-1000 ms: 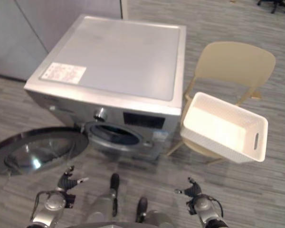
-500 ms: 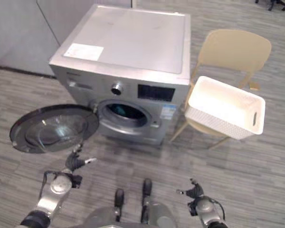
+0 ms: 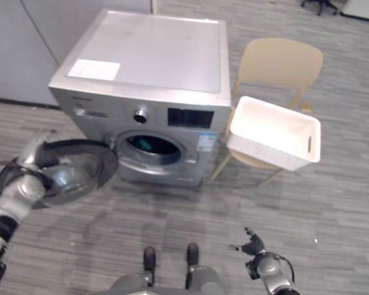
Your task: Grab the laundry basket,head to the washer,open it,put in the laundry and shut it.
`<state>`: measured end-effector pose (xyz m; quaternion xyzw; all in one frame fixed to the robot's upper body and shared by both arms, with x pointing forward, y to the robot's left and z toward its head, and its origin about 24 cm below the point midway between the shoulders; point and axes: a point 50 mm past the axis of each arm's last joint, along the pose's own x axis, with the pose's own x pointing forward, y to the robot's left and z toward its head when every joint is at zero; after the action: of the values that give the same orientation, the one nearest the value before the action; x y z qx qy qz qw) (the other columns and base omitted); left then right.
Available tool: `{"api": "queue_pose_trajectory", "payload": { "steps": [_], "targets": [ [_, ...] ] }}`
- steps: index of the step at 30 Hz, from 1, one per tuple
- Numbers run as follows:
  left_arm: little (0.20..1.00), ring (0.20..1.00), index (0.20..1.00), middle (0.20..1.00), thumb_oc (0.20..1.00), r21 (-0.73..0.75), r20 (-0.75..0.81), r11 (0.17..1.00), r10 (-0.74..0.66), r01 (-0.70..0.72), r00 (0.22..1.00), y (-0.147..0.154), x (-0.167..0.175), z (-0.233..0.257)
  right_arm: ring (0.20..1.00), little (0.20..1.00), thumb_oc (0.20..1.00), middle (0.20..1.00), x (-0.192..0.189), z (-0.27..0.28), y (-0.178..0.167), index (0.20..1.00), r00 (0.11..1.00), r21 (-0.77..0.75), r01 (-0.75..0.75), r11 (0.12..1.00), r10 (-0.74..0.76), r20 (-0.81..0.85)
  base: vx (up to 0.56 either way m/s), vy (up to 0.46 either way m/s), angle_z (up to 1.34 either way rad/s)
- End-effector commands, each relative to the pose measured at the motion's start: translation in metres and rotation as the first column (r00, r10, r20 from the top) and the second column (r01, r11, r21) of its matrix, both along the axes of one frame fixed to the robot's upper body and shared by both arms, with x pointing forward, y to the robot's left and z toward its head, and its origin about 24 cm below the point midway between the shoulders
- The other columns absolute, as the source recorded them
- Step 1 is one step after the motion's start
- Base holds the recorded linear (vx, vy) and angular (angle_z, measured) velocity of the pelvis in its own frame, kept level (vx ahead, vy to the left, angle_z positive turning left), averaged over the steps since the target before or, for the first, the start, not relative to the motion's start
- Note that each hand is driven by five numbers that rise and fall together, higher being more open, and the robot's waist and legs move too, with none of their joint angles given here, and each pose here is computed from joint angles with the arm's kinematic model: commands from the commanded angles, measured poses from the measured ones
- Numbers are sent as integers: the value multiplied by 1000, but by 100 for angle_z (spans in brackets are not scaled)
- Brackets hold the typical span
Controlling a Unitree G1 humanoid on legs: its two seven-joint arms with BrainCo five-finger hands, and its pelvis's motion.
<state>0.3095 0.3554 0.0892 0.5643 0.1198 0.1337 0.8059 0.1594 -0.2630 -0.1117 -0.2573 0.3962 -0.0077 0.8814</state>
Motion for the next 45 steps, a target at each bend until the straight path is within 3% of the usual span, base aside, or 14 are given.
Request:
{"api": "queue_pose_trajectory", "payload": {
  "steps": [1, 3, 6, 15, 20, 23, 24, 25, 26, 29, 31, 37, 42, 45],
  "targets": [
    [1000, 1000, 1000, 1000, 1000, 123, 95, 991, 31, -42, 995, 16, 14, 49, 1000, 1000, 1000, 1000, 9, 6, 3, 1000, 997, -3, -70, 998, 70, 36, -47, 49, -22],
    [1000, 1000, 1000, 1000, 1000, 238, 65, 966, 85, -98, 994, 33, 17, 74, 1000, 1000, 1000, 1000, 12, 7, 6, 1000, 994, 5, -98, 995, 98, 41, -32, 54, -1],
    [1000, 1000, 1000, 1000, 1000, 277, 82, 951, 121, -139, 989, 41, 19, 97, 1000, 1000, 1000, 1000, 20, 10, 12, 1000, 989, 18, -132, 991, 130, 65, -19, 36, 4],
    [1000, 1000, 1000, 1000, 1000, 239, 65, 932, 265, -273, 962, 74, -1, 117, 1000, 1000, 1000, 1000, 49, 29, 21, 1000, 969, 24, -196, 980, 190, 158, -21, 7, 4],
    [1000, 1000, 1000, 1000, 1000, 131, 10, 954, 270, -269, 963, 72, -5, 85, 1000, 1000, 1000, 1000, 54, 29, 33, 1000, 961, 45, -226, 973, 215, 177, 10, -33, 8],
    [1000, 1000, 1000, 1000, 1000, -104, 44, 968, 233, -228, 971, 50, 0, 42, 1000, 1000, 1000, 1000, 53, 28, 36, 1000, 961, 38, -223, 974, 214, 175, -4, -3, -4],
    [1000, 1000, 1000, 1000, 1000, -105, 43, 968, 234, -228, 971, 50, -1, 42, 1000, 1000, 1000, 1000, 53, 28, 36, 1000, 961, 37, -224, 974, 214, 175, -6, -8, -11],
    [1000, 1000, 1000, 1000, 1000, -280, 91, 946, 197, -164, 976, 28, 1, 17, 1000, 1000, 1000, 1000, 51, 28, 36, 1000, 962, 31, -215, 976, 206, 176, -3, -4, -7],
    [1000, 1000, 1000, 1000, 1000, -280, 91, 946, 197, -165, 976, 29, 0, 17, 1000, 1000, 1000, 1000, 51, 28, 36, 1000, 962, 31, -216, 976, 207, 176, 0, 0, 0],
    [1000, 1000, 1000, 1000, 1000, -560, 160, 829, 111, -2, 981, -23, -10, -27, 1000, 1000, 1000, 1000, 49, 29, 35, 1000, 964, 25, -194, 981, 186, 189, 19, -29, 3],
    [1000, 1000, 1000, 1000, 1000, -738, 169, 669, 58, 88, 984, -66, -32, -60, 1000, 1000, 1000, 1000, 47, 32, 30, 1000, 966, 5, -176, 984, 172, 192, 30, -20, 1],
    [1000, 1000, 1000, 1000, 1000, -954, 99, 281, -33, 104, 995, -137, -81, -102, 1000, 1000, 1000, 1000, 41, 35, 18, 1000, 972, -22, -151, 988, 153, 181, 41, -29, 6],
    [1000, 1000, 1000, 1000, 1000, -986, 38, 158, -110, 55, 993, -176, -88, -118, 1000, 1000, 1000, 1000, 38, 32, 20, 1000, 973, -22, -141, 990, 142, 181, 15, -72, -9],
    [1000, 1000, 1000, 1000, 1000, -984, 50, 164, -104, 67, 993, -195, -70, -115, 1000, 1000, 1000, 1000, 37, 29, 22, 1000, 976, -29, -117, 993, 120, 179, 1, -62, -35]
  ]
}}
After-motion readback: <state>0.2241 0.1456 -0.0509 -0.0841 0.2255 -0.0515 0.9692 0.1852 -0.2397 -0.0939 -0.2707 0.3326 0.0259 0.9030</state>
